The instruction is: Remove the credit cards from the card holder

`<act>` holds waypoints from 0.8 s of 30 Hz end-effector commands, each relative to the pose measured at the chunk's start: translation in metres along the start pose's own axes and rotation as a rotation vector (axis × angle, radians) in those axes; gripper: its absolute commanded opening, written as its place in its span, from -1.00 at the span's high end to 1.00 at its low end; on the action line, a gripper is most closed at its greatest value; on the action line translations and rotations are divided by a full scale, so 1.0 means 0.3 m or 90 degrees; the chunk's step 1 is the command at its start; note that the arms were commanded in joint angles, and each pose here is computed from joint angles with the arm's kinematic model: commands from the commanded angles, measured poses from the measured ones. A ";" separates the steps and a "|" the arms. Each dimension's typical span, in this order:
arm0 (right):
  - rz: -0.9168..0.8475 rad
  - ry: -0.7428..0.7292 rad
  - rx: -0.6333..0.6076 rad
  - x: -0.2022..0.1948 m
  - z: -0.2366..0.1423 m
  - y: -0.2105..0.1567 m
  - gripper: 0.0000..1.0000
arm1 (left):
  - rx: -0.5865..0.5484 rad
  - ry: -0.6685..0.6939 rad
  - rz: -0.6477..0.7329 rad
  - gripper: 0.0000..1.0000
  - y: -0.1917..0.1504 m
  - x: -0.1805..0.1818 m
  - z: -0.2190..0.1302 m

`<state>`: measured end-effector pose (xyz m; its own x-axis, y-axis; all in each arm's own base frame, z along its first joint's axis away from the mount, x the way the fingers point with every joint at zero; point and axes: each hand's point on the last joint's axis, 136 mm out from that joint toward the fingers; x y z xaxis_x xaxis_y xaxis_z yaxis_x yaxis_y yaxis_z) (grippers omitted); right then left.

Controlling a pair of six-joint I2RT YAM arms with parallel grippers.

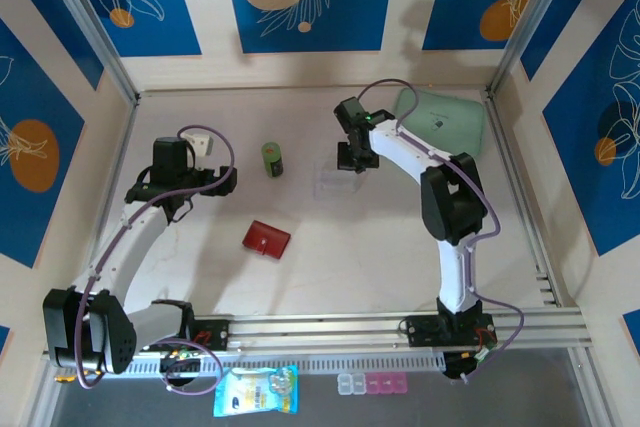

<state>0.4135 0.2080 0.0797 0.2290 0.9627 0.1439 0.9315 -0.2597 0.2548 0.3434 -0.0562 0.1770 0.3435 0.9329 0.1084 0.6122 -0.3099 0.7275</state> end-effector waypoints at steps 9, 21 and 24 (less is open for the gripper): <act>-0.008 -0.029 -0.014 0.024 0.024 0.015 1.00 | 0.001 -0.010 -0.008 -0.99 -0.005 -0.001 0.011; -0.014 -0.028 -0.014 0.032 0.025 0.021 0.90 | 0.008 -0.014 -0.013 -1.00 -0.012 -0.003 0.023; -0.016 -0.026 -0.025 0.033 -0.002 0.034 0.86 | 0.010 -0.017 -0.016 -0.99 -0.014 -0.005 0.026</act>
<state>0.4201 0.2124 0.0733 0.2246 0.9693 0.0997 0.9315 -0.2437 0.2702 0.3441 -0.0575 0.1720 0.3476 0.9325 0.0976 0.6234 -0.3076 0.7188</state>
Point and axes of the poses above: each hand's point on the last joint's axis, 136 mm out from that joint toward the fingers, its own z axis out along the fingers, its own x axis along the line the jaws close on, y = z × x, and after that the axes turned 14 degrees about z, right-handed
